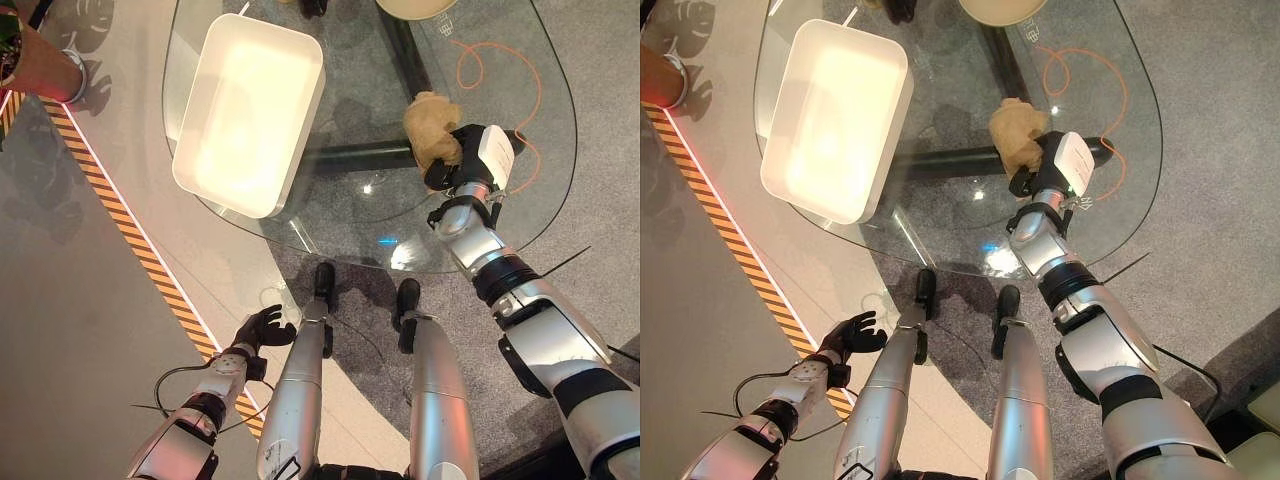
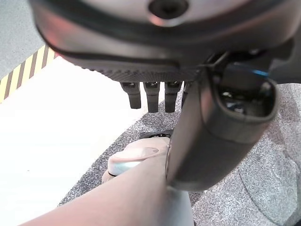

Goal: Wipe the table with a cloth and put it in the basket.

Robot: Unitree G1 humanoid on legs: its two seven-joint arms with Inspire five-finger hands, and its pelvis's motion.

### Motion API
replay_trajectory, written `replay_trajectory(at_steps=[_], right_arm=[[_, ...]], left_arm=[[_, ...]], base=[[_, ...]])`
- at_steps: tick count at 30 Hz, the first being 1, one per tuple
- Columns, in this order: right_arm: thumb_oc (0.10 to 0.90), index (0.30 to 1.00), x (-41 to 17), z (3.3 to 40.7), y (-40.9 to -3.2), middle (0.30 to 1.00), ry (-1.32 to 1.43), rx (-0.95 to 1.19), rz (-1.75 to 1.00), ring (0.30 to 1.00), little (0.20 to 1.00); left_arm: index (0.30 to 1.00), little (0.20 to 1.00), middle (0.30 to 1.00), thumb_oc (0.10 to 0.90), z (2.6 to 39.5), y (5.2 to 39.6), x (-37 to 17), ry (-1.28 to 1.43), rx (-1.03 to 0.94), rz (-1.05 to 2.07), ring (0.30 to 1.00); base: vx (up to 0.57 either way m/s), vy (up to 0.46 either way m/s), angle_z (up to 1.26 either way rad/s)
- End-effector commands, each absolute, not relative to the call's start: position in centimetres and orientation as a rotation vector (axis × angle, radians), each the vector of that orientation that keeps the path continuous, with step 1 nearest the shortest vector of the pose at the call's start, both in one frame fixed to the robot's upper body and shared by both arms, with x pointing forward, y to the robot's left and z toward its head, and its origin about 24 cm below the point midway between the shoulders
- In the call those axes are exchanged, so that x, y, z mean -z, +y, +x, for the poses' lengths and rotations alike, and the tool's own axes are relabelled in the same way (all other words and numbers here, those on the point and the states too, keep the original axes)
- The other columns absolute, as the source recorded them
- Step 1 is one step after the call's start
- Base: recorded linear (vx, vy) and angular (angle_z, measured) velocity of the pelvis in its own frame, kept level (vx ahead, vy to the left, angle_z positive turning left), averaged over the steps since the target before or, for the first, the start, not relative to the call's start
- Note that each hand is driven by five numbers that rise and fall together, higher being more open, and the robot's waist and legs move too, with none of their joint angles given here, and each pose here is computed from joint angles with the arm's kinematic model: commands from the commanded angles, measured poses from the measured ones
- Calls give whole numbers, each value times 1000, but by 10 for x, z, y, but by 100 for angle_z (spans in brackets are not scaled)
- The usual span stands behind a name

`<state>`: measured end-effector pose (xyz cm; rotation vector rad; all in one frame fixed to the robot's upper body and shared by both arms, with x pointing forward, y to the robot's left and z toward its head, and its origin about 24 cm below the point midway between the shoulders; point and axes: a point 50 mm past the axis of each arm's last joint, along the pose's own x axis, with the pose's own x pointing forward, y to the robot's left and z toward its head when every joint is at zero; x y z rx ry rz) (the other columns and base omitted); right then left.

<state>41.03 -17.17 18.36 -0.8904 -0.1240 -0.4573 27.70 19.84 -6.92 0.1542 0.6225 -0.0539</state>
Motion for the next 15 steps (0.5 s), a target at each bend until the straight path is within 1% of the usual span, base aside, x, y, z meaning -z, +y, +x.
replay_trajectory(at_steps=[1,11,15], right_arm=[[100,300,-216,416,-133,300,-296,298,-991,300,200],[100,300,-194,410,-101,300,-306,107,-1030,300,200],[100,300,-185,403,-79,300,-332,-2,-1039,300,200]], left_arm=[[900,900,900,800,259,186,86,692,108,165,900],[900,900,900,800,262,184,84,686,112,167,900],[900,900,900,800,264,183,83,681,113,174,900]], base=[[0,0,0],[0,0,0],[0,0,0]])
